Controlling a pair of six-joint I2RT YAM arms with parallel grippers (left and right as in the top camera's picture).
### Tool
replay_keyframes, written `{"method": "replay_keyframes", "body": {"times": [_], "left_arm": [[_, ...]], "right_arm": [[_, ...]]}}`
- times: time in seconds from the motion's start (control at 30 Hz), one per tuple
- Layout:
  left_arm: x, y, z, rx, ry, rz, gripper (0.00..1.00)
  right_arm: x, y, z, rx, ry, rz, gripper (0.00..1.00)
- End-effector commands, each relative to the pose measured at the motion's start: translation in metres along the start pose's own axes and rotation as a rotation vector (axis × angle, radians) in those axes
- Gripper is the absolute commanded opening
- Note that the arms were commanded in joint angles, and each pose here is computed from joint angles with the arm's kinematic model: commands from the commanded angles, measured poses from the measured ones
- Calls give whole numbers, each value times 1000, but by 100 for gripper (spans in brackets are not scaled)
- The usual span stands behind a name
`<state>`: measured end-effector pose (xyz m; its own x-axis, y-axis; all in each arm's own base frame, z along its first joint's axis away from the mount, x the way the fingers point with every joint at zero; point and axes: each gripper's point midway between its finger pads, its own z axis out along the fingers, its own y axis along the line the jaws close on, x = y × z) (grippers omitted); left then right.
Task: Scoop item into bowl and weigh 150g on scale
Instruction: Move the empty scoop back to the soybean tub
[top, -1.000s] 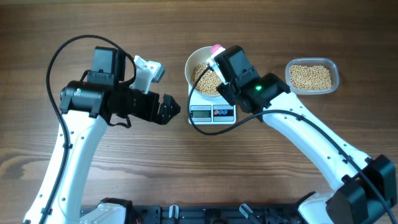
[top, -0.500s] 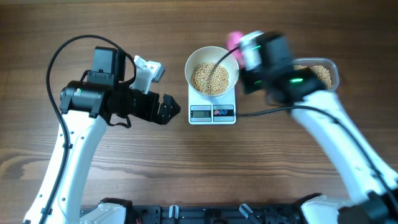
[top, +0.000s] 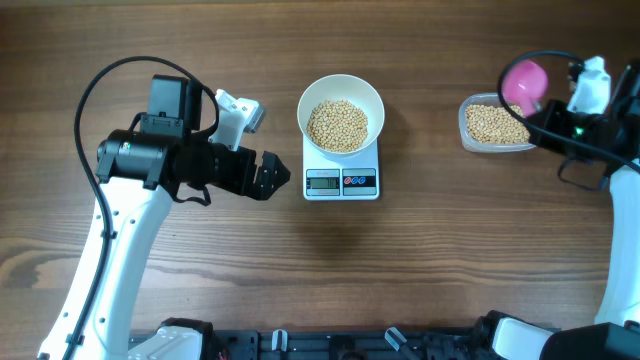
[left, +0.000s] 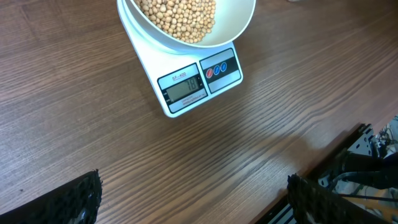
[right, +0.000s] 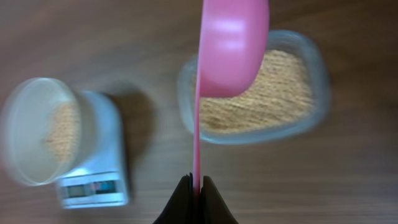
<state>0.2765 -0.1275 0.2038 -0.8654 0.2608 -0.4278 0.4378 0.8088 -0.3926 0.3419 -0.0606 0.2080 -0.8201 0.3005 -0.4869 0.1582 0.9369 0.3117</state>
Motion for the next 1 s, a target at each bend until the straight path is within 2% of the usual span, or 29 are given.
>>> {"method": "replay_keyframes", "body": {"times": [0.0, 0.27, 0.47, 0.97], "left_arm": [[-2, -7, -5, 18, -20, 35, 100], [-2, -7, -5, 18, -20, 35, 100], [-2, -7, -5, 18, -20, 35, 100], [-2, -7, -5, 18, -20, 35, 100]], "right_arm": [[1, -31, 8, 158, 33, -53, 4], [3, -57, 34, 246, 102, -98, 4], [9, -48, 54, 230, 160, -200, 4], [20, -52, 68, 414, 241, -299, 4]]}}
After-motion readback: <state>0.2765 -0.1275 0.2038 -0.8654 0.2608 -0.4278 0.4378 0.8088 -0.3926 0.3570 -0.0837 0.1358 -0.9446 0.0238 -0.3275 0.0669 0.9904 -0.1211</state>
